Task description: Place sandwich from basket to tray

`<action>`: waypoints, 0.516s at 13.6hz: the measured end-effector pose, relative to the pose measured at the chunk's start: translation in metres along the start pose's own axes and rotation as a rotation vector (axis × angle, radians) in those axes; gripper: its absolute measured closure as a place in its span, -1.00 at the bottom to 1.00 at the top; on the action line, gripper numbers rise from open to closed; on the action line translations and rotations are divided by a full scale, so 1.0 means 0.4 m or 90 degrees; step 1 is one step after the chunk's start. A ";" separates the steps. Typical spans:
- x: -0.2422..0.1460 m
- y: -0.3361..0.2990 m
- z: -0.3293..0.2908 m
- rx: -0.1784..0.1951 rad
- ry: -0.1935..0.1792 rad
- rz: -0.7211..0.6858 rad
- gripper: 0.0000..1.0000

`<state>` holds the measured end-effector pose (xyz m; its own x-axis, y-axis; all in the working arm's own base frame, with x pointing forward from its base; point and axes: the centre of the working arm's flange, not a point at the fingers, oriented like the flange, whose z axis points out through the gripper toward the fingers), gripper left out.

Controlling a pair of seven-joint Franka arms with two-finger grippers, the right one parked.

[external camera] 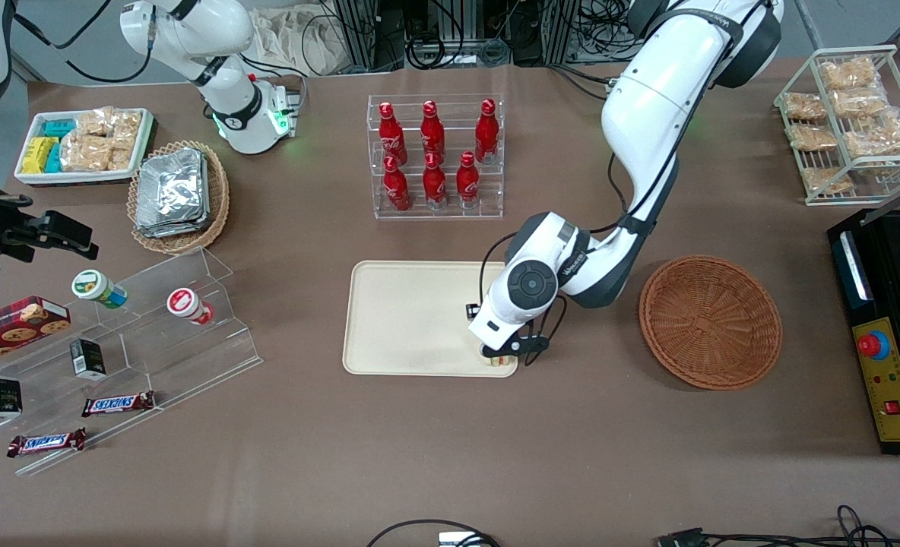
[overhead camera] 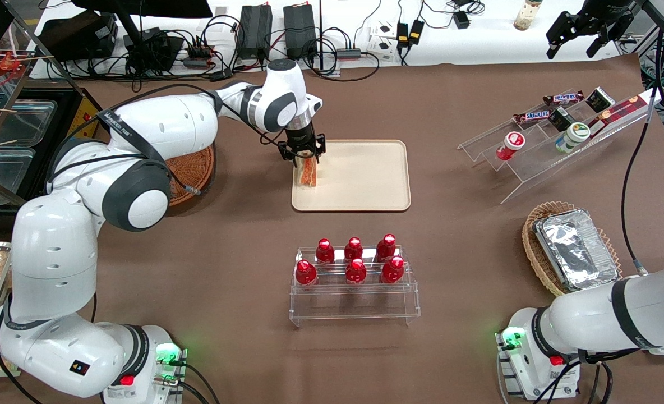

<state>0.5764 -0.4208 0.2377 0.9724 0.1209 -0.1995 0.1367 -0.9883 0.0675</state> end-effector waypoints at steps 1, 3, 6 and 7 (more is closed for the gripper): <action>0.005 -0.008 -0.028 0.006 -0.002 -0.003 -0.87; 0.023 -0.051 -0.109 0.020 -0.004 -0.019 -1.00; 0.087 -0.233 -0.246 0.054 -0.042 -0.083 -1.00; 0.111 -0.308 -0.282 0.058 -0.045 -0.100 -1.00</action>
<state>0.6241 -0.2832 0.3310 0.9240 0.2714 -0.2695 0.2658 -0.9623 -0.0579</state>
